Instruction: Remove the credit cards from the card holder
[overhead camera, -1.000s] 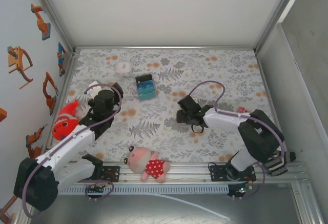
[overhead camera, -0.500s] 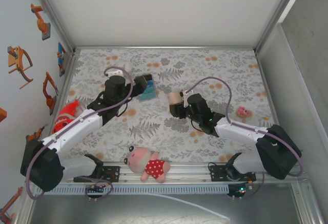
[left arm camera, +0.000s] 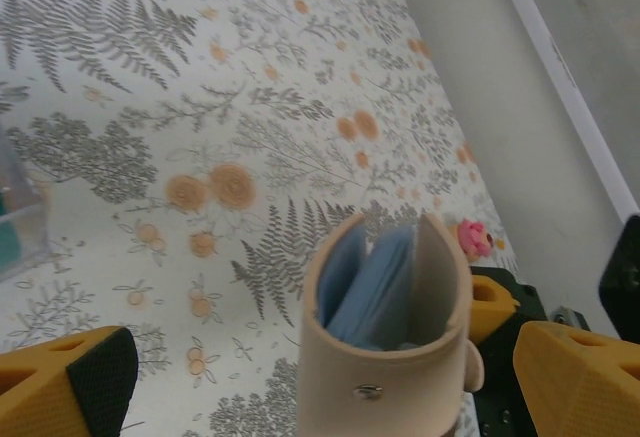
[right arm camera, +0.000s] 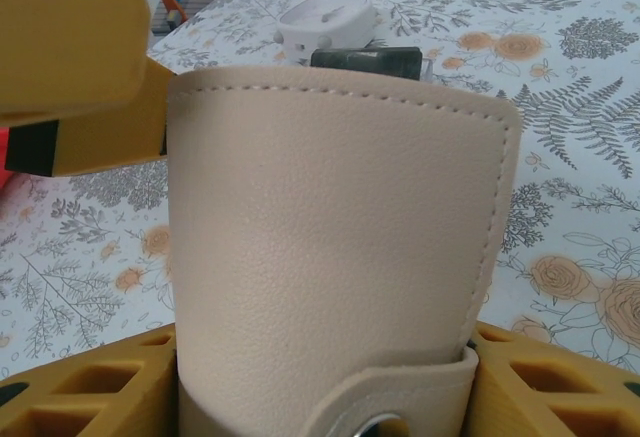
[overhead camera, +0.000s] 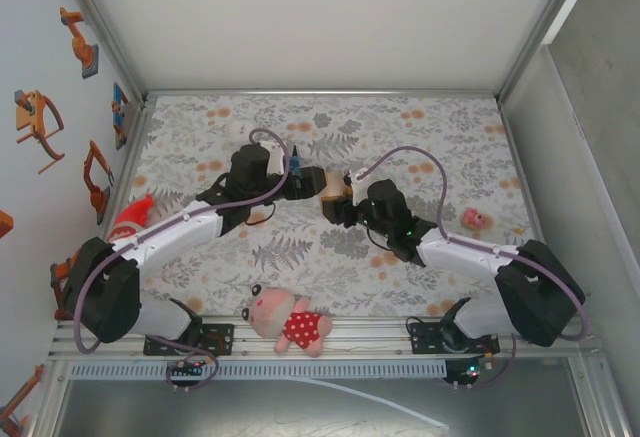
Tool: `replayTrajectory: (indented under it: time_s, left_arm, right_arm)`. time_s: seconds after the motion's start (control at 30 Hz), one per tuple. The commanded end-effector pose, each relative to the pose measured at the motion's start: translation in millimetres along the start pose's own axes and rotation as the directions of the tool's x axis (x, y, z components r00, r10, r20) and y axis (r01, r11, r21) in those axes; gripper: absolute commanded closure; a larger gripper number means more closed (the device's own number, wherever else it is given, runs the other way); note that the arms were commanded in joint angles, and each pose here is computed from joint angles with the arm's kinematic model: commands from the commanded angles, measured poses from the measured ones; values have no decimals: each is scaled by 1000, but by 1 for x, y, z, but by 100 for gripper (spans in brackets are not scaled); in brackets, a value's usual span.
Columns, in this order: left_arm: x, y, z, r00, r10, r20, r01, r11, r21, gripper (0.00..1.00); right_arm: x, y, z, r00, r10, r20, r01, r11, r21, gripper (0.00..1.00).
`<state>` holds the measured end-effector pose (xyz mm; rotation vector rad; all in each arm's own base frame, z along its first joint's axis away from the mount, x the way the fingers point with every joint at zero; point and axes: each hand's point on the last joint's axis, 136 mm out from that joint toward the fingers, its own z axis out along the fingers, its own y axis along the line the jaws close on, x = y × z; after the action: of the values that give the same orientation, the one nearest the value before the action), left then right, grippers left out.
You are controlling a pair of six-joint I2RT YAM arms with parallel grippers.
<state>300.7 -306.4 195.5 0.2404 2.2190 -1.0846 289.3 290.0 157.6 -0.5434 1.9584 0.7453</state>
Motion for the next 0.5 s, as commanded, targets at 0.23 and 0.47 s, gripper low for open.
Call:
replayTrajectory:
  time_s: [0.23,0.47]
  left_arm:
    - [11,-23,17,996,40,-84,-31,995,100,6]
    - [13,-25,22,996,29,-89,-18,993,120,36]
  right_arm:
    - [-40,17,-6,992,-26,119,33,998,-50,42]
    - [-43,17,-11,990,-26,135,33,998,-50,41]
